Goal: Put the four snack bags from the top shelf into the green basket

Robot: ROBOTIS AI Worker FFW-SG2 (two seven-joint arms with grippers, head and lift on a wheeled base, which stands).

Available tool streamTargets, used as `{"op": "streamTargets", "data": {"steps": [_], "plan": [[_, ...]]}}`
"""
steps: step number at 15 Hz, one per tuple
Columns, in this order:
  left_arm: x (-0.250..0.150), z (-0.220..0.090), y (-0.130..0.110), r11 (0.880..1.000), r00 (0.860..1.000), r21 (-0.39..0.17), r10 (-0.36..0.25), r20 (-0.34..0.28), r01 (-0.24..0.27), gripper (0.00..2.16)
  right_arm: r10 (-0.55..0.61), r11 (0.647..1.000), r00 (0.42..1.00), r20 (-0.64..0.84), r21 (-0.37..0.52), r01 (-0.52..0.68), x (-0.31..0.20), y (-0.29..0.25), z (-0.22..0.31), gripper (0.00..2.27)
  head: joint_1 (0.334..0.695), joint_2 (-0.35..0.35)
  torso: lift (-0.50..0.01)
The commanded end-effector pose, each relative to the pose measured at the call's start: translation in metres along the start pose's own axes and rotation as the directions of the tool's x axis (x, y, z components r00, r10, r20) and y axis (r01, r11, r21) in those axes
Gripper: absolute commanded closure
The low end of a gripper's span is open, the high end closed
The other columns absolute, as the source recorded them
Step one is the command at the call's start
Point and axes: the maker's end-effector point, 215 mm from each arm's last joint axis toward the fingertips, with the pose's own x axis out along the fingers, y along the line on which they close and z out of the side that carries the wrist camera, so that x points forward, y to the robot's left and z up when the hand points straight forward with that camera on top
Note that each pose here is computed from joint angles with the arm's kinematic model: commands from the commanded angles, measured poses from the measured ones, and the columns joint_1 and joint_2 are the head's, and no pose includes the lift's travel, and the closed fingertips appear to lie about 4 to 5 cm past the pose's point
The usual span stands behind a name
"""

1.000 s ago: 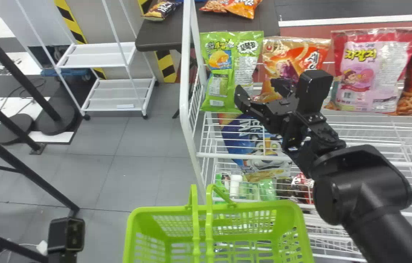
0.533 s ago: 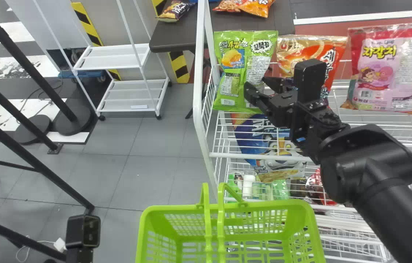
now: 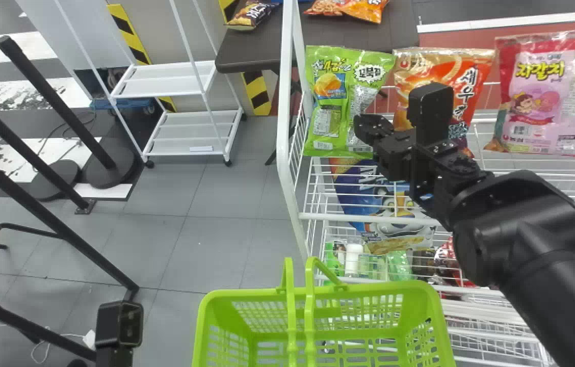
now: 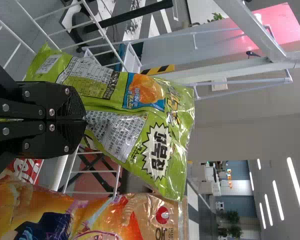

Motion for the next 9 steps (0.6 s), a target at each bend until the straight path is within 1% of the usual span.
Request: {"op": "streamTargets", "data": {"steps": [1,3,5,6,8,9], "plan": [[-0.002,-0.001,-0.002,1.0,1.0,-0.007,-0.008,0.005,0.008,2.13,0.004,1.0,1.0,0.02,-0.022,-0.004,-0.01,0.011,0.011,2.25,0.695,0.245,0.0],[-0.002,-0.001,-0.001,1.0,1.0,-0.01,-0.008,0.006,0.008,2.13,-0.005,0.999,0.999,0.035,-0.037,0.007,-0.023,0.015,0.021,2.25,0.695,0.254,0.0],[-0.004,0.001,-0.001,1.0,1.0,-0.004,-0.004,0.011,0.004,2.13,-0.076,0.996,0.997,0.018,-0.034,0.077,-0.052,-0.009,0.02,2.25,0.695,0.256,0.0],[-0.004,0.006,-0.001,1.0,1.0,0.006,-0.002,0.016,0.002,2.13,-0.105,0.994,0.994,0.036,-0.013,0.106,-0.069,-0.02,0.029,2.25,0.695,0.246,0.0],[-0.002,0.015,-0.003,1.0,1.0,0.029,-0.009,0.018,0.008,2.13,-0.137,0.99,0.99,0.025,0.021,0.136,-0.103,-0.03,0.027,2.25,0.695,0.215,0.0],[-0.001,0.02,-0.003,0.999,1.0,0.041,-0.009,0.019,0.008,2.13,-0.155,0.987,0.988,0.002,0.031,0.155,-0.125,-0.039,0.02,2.25,0.695,0.187,0.0]]}}
